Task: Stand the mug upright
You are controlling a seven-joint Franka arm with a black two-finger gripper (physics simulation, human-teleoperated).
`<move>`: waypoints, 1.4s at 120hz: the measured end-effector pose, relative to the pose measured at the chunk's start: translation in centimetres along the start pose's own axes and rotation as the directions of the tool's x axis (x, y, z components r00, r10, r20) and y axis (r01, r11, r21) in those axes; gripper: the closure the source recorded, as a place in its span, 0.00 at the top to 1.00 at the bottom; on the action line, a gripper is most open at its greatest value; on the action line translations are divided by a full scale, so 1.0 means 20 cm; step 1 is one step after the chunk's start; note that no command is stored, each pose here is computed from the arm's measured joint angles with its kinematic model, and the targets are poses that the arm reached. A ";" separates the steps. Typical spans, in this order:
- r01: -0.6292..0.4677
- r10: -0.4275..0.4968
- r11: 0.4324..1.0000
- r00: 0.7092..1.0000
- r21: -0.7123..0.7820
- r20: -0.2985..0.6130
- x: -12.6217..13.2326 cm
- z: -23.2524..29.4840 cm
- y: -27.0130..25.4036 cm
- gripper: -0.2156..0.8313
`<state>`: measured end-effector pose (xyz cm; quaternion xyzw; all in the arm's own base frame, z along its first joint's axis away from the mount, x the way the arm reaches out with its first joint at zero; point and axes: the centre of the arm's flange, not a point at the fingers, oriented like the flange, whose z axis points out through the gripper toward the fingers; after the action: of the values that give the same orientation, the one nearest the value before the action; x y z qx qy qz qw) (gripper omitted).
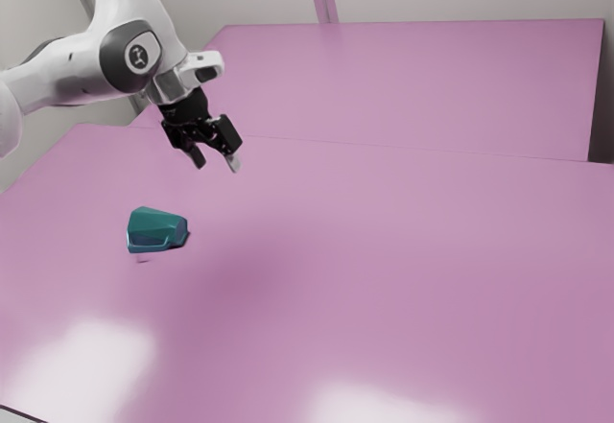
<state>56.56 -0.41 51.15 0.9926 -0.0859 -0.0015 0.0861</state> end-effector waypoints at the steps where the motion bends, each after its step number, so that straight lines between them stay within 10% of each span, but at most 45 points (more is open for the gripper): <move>1: -0.006 0.006 1.000 1.000 -0.005 -0.003 0.00 0.01 -0.01 0.79; 75: 0.054 -0.077 0.991 0.977 -0.120 -0.198 -0.59 0.05 -1.34 0.79; 102: -0.090 0.049 0.978 0.977 -0.189 -0.208 -0.45 0.18 -1.31 0.79; 168: -0.054 -0.043 0.912 0.973 -0.407 -0.228 -0.47 0.48 -1.81 0.79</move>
<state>53.28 34.70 35.31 0.9455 -0.0759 0.0965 0.3018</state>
